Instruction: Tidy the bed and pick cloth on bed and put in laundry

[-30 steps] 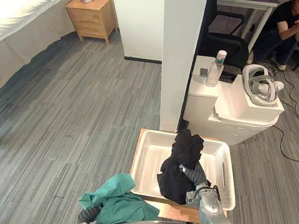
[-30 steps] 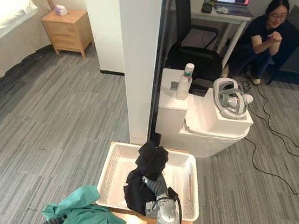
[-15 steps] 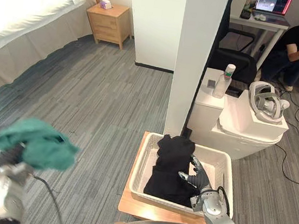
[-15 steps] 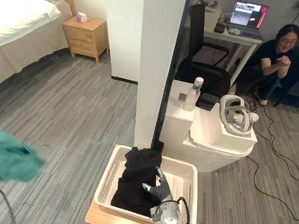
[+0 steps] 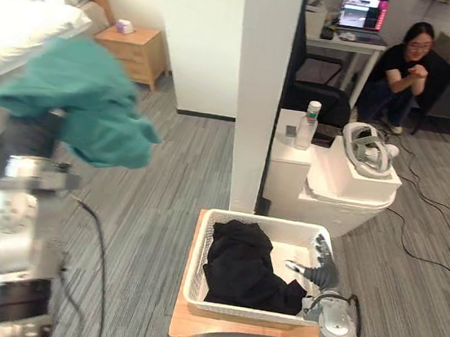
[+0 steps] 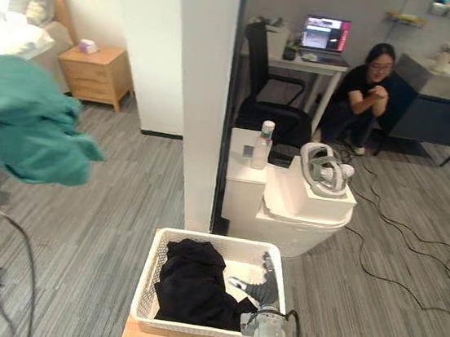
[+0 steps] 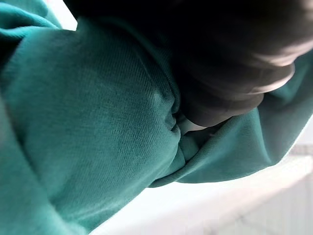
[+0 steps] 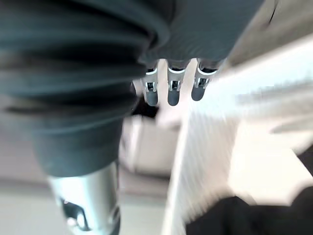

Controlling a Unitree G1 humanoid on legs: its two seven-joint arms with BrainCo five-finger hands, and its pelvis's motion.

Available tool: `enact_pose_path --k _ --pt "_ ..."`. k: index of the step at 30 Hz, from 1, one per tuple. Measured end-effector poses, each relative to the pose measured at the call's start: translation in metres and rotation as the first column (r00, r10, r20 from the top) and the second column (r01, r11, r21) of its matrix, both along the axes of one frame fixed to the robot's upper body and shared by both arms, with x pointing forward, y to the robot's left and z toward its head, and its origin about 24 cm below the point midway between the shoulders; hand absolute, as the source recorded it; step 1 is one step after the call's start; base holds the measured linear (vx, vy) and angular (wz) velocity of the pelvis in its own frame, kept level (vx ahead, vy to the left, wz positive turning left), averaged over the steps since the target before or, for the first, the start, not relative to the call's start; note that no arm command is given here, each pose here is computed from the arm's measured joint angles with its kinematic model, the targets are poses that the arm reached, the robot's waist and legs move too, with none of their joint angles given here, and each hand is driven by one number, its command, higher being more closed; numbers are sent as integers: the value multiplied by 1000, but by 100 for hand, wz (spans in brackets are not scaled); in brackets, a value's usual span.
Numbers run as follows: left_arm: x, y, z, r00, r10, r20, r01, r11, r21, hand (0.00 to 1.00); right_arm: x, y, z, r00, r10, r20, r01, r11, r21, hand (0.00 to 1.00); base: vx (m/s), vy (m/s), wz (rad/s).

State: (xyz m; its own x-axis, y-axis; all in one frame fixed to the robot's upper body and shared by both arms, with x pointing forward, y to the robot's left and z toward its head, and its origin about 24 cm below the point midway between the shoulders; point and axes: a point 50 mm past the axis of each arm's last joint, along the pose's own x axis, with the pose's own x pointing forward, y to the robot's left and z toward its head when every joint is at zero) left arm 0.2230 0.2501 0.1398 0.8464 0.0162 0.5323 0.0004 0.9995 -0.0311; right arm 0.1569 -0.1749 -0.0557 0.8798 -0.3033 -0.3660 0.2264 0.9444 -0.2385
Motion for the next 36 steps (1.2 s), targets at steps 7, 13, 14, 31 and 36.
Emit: enact_pose_path --k 7,13,14,31,36 --pt "7 -41 -9 991 -136 -20 137 982 128 100 -33 -42 -7 965 -261 -31 260 965 -23 0 -35 -43 -29" --pt "26 -76 -9 952 -305 -6 304 950 71 100 -83 -61 -40 871 -439 -221 443 896 -31 0 -52 -47 -25" --pt "29 -79 -14 952 -304 -31 305 950 57 100 -89 -61 -44 858 -453 -243 462 887 -25 0 -79 -50 -24" --pt "10 -107 -199 504 -160 -849 314 949 7 100 -163 -36 -91 730 -384 -566 510 857 76 0 -35 -13 -19" --pt "-22 -123 -231 346 -156 -925 358 934 -23 0 -160 -38 -90 741 -395 -542 518 851 88 0 -23 -31 -16"
